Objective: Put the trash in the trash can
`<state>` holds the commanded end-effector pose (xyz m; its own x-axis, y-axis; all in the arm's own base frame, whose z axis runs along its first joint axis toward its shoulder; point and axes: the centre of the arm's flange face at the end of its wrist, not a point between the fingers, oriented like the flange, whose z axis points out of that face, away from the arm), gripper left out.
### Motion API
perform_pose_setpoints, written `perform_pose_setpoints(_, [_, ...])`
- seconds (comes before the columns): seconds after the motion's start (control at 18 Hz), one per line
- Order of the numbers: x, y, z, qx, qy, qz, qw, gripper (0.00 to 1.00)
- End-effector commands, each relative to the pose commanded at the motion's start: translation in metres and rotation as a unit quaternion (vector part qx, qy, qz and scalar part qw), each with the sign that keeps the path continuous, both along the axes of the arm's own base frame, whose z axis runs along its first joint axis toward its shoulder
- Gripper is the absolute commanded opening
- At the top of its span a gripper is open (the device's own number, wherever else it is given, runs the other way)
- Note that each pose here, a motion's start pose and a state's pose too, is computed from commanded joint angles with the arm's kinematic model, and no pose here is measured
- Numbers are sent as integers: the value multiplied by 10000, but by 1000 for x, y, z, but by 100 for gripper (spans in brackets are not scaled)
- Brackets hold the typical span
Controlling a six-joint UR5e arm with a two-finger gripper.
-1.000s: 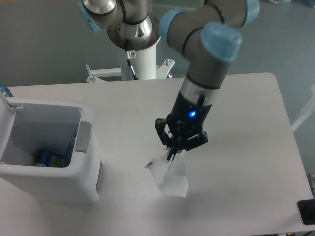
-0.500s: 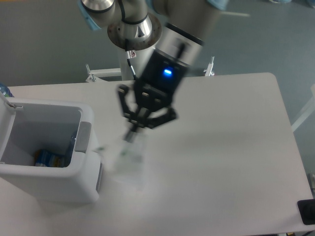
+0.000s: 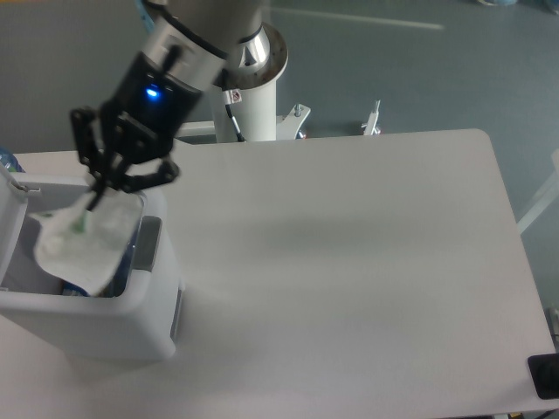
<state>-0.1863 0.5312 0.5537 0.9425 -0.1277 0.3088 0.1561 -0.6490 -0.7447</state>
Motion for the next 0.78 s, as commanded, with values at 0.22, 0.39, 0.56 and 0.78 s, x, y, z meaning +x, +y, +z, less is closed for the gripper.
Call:
perform_pose_setpoints(0.22, [-3, 2, 5, 49, 67, 7, 10000, 100])
perform_pose_setpoints(0.39, [-23, -4, 7, 91, 151, 173, 9997, 100])
perform_pose_setpoints(0.56, [-83, -30, -11, -148, 677, 597, 9958, 100])
perform_pose_setpoints(0.78, [-152, -52, -14, -373, 1577, 768, 9838, 100])
